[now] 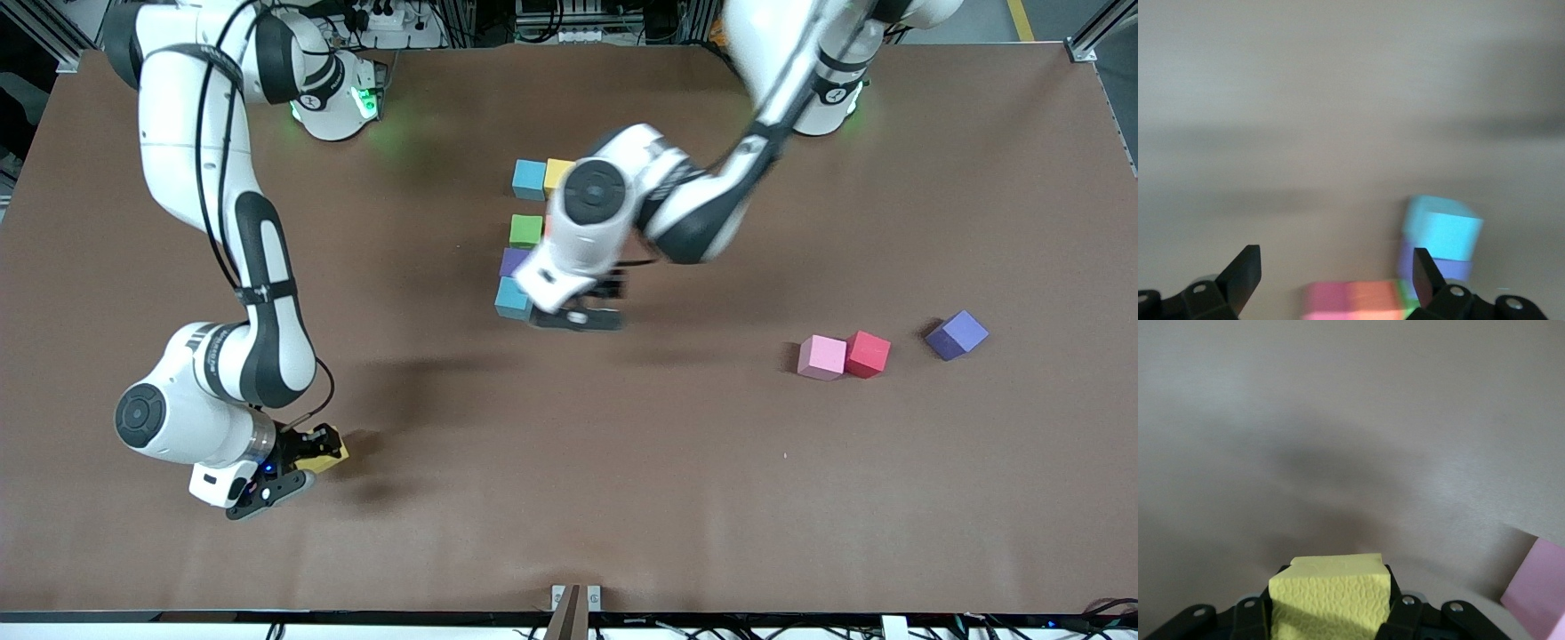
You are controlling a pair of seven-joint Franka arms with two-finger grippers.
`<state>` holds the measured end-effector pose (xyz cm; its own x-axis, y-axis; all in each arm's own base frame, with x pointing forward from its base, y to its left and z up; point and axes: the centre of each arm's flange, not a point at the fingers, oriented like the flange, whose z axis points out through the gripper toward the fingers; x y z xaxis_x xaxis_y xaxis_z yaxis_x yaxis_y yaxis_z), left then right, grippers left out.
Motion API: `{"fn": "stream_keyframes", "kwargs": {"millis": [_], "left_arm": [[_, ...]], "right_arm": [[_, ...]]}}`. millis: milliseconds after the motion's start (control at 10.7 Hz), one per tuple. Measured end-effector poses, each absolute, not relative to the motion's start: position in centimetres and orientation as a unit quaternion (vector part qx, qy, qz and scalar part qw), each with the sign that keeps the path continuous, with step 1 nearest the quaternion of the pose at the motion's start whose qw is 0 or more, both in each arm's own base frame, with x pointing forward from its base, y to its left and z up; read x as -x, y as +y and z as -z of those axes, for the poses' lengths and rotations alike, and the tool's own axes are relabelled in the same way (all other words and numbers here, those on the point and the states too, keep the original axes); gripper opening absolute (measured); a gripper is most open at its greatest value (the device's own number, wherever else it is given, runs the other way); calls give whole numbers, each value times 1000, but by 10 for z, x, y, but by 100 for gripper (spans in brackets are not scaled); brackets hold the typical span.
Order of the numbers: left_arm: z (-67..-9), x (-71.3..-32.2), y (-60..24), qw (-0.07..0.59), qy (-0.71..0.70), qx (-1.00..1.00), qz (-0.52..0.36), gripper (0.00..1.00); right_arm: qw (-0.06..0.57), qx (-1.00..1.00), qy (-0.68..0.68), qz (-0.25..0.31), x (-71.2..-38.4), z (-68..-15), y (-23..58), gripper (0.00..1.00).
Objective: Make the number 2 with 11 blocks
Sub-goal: 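Release the cyan cube into the figure while the right gripper lifts the yellow cube, then carry the yellow cube while the left gripper grasps the pink cube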
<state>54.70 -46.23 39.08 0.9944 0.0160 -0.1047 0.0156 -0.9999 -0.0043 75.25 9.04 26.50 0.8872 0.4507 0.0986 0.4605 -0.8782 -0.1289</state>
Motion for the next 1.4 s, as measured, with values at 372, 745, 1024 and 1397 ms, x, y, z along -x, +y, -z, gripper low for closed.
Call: {"fn": "stream_keyframes", "kwargs": {"millis": [372, 745, 1024, 1397], "left_arm": [[-416, -568, -343, 147, 67, 984, -80, 100], [-396, -564, -236, 121, 106, 986, -39, 100], [-360, -547, -177, 107, 108, 988, -21, 100], [-321, -554, -115, 80, 159, 984, 13, 100]], "right_arm": [[103, 945, -311, -1, -722, -308, 194, 56], [105, 892, -440, -15, -672, -302, 322, 56], [102, 848, -521, -5, -640, -296, 384, 56], [113, 795, -595, 27, -599, -283, 452, 56]]}}
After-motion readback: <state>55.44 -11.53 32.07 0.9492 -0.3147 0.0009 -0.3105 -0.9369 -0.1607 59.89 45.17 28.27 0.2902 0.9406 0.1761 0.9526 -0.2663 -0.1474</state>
